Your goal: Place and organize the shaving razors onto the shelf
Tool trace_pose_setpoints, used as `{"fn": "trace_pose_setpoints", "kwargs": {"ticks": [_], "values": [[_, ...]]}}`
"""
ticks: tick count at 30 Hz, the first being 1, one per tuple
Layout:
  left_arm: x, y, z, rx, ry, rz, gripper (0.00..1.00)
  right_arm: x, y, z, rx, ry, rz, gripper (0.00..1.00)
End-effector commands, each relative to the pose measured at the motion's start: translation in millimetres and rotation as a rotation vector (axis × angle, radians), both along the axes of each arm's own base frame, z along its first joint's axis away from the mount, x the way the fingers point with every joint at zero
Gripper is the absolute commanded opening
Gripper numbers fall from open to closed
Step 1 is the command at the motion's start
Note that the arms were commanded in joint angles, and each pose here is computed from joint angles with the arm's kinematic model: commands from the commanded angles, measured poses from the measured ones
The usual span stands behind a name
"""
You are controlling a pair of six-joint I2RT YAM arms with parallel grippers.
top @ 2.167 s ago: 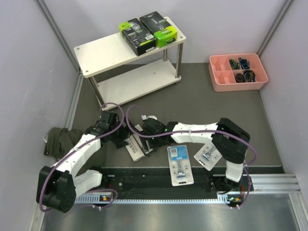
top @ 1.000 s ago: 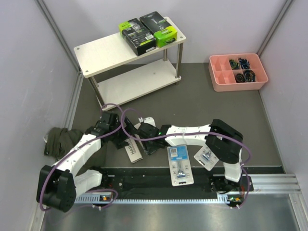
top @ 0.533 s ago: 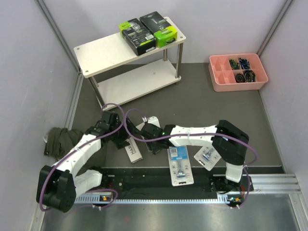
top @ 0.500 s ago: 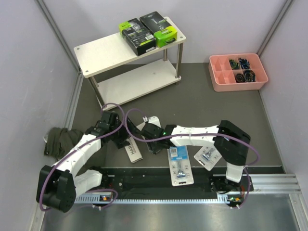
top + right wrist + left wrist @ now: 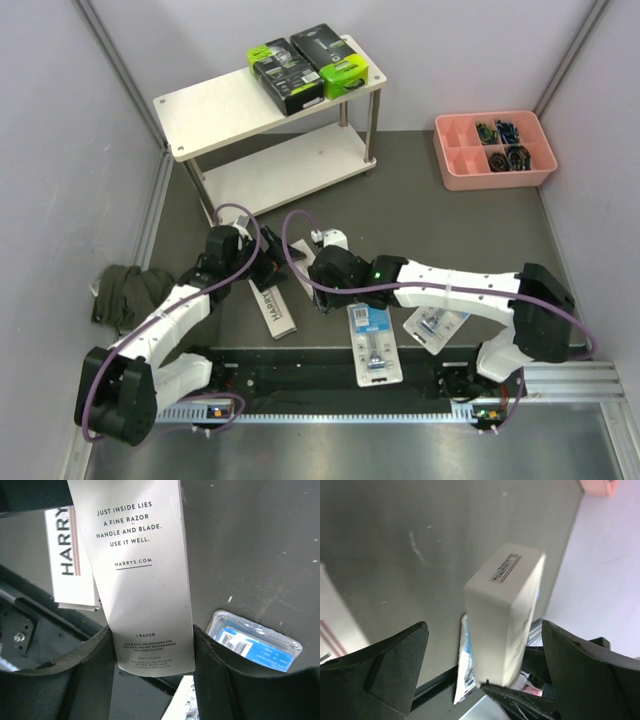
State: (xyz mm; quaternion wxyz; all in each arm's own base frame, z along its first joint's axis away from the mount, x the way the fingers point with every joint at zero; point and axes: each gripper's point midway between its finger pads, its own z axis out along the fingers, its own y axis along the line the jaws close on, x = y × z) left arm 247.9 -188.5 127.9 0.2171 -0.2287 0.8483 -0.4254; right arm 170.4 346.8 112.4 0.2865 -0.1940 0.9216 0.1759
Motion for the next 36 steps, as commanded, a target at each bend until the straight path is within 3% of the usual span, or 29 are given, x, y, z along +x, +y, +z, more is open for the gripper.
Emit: {"fn": "trace_pose_setpoints", "kwargs": {"ticks": [1, 8, 12, 17, 27, 29, 36], "values": [[9, -15, 40, -0.123, -0.196, -0.058, 0.99, -9, 18, 32, 0.135, -0.01, 0.073, 0.31], [2, -24, 55, -0.182, -0.268, -0.124, 0.9, -16, 25, 42, 0.197, 0.019, 0.084, 0.31], [-4, -28, 57, -0.193, -0.28, -0.156, 0.72, -11, 28, 49, 0.203, 0.003, 0.074, 0.31], [-8, -28, 59, -0.199, -0.288, -0.165, 0.63, -5, 30, 56, 0.194, -0.013, 0.053, 0.31], [-17, -32, 57, -0.199, -0.287, -0.193, 0.57, 3, 38, 70, 0.207, -0.037, 0.034, 0.31], [-17, -34, 57, -0.199, -0.291, -0.199, 0.49, 3, 40, 72, 0.211, -0.038, 0.036, 0.31], [-17, -34, 57, -0.198, -0.289, -0.197, 0.37, 4, 41, 75, 0.212, -0.041, 0.037, 0.36]]}}
